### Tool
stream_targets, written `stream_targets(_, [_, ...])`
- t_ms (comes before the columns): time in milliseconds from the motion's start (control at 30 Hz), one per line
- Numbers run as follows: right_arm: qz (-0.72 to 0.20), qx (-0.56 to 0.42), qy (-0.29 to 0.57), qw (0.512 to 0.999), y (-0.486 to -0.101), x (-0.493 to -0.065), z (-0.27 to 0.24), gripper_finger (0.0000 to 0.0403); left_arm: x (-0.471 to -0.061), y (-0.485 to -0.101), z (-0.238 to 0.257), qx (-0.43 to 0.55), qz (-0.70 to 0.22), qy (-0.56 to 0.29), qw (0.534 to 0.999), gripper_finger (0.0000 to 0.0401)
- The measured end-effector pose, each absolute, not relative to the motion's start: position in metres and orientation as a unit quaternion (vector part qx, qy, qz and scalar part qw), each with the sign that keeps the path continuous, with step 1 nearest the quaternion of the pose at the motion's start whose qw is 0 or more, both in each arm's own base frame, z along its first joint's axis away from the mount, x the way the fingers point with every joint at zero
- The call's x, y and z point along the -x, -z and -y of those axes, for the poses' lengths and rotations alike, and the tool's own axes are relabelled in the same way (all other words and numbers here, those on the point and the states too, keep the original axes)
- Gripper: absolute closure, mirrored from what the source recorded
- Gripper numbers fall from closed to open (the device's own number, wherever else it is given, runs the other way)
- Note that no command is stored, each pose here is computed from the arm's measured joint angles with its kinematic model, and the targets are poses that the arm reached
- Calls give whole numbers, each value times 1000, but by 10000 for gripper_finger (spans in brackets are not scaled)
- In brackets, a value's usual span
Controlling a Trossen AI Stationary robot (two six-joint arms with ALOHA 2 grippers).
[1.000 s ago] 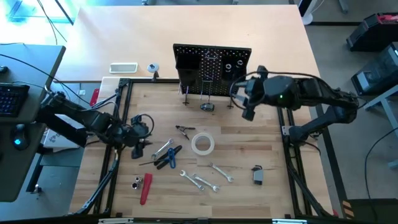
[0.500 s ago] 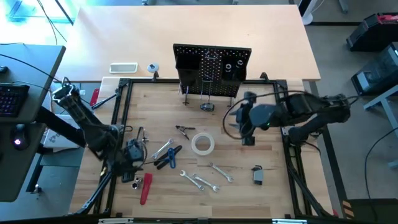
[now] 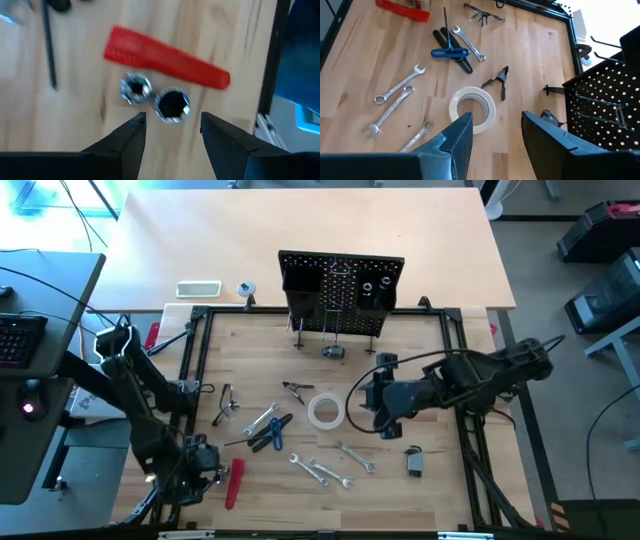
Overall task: Hang tools onto peg board
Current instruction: Put the silver socket into the right black bin on the peg board
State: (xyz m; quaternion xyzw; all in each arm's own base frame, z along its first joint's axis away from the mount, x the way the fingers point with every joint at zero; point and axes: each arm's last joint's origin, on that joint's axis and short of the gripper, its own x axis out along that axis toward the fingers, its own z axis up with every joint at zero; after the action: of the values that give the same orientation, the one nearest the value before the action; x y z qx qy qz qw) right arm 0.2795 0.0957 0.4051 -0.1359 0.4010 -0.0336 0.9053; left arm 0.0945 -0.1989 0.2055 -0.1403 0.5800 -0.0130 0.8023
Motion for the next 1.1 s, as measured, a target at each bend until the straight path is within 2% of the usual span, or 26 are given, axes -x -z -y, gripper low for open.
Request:
stream_targets(267, [-386,130,28,913,-401,-289,-106,240,-92,-196,212,150,-584,2,797,217])
stream_targets(667, [-384,118,30,915,-400,-288,-111,240,-102,-161,223,107,-595,-56,794,182])
stream_targets(1100, [-382,124,39,915,-400,-288,-111,240,-111,-160,225,126,-577,-54,805,180])
